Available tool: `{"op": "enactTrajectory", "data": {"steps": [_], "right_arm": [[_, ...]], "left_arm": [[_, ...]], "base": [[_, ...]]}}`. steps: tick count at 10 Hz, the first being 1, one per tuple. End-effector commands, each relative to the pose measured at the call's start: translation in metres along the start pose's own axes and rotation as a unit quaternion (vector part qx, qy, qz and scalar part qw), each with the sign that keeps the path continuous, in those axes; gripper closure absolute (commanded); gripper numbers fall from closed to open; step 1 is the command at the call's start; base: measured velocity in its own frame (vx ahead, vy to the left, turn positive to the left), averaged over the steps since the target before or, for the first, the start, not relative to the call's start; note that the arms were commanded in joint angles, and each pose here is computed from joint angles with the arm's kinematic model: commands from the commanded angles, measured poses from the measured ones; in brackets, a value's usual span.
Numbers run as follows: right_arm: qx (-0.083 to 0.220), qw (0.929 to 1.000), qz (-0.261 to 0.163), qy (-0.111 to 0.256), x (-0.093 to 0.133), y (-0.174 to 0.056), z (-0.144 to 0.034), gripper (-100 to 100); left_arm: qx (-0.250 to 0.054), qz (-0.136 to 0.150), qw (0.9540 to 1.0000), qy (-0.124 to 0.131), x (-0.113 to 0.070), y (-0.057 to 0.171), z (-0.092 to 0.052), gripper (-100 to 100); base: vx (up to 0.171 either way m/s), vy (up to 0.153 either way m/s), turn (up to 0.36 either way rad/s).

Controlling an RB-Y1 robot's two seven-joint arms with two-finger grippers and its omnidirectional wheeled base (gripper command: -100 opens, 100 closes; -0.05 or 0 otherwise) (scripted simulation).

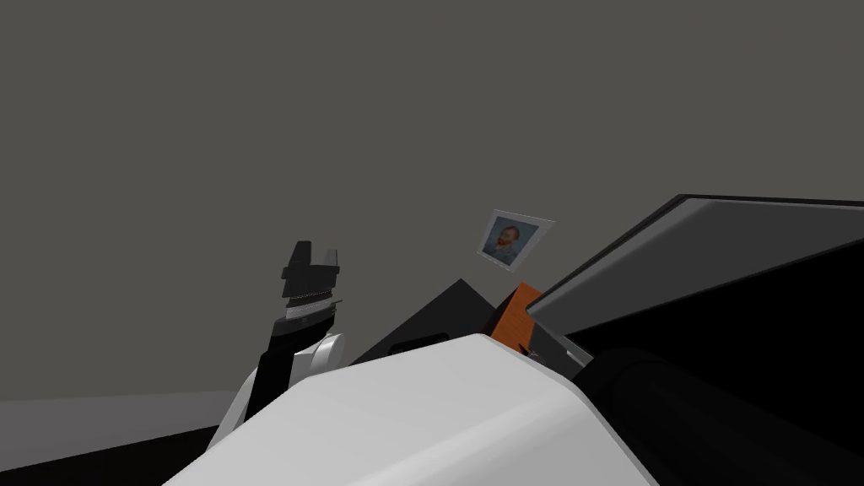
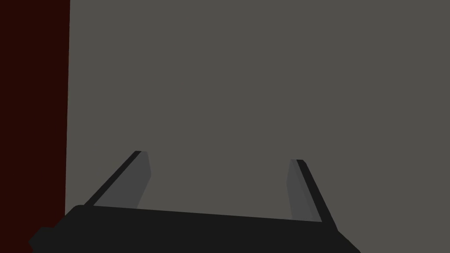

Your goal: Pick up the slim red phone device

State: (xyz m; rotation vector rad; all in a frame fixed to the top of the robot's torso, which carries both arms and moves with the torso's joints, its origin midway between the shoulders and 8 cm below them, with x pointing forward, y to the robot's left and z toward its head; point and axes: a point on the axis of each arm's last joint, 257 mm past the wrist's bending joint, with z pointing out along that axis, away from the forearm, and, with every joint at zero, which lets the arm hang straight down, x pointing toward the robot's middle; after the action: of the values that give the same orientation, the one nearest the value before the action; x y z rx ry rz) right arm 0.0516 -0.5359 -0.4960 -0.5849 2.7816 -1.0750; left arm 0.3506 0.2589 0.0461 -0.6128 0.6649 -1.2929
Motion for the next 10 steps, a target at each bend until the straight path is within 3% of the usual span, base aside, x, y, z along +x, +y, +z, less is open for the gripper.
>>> {"op": "enactTrajectory", "data": {"steps": [1,5,6,10], "right_arm": [[0.000,0.9999,0.008,0.008,0.0044,-0.0025,0.0085,-100],[-0.001,0.9998,0.015,0.014,0.0084,-0.0039,0.0150,-100],[-0.001,0.9998,0.016,0.014,0.0085,-0.0041,0.0154,100],[-0.001,0.9998,0.015,0.014,0.0089,-0.0044,0.0154,100]], "left_arm": [[0.000,0.000,1.0000,0.000,0.0000,0.0000,0.0000,0],[0.000,0.000,1.0000,0.000,0.0000,0.0000,0.0000,0],[0.000,0.000,1.0000,0.000,0.0000,0.0000,0.0000,0],[0.000,0.000,1.0000,0.000,0.0000,0.0000,0.0000,0]], "base": [[-0.050,0.019,0.158],[-0.032,0.014,0.067],[0.000,0.000,0.000],[0.000,0.000,0.000]]}}
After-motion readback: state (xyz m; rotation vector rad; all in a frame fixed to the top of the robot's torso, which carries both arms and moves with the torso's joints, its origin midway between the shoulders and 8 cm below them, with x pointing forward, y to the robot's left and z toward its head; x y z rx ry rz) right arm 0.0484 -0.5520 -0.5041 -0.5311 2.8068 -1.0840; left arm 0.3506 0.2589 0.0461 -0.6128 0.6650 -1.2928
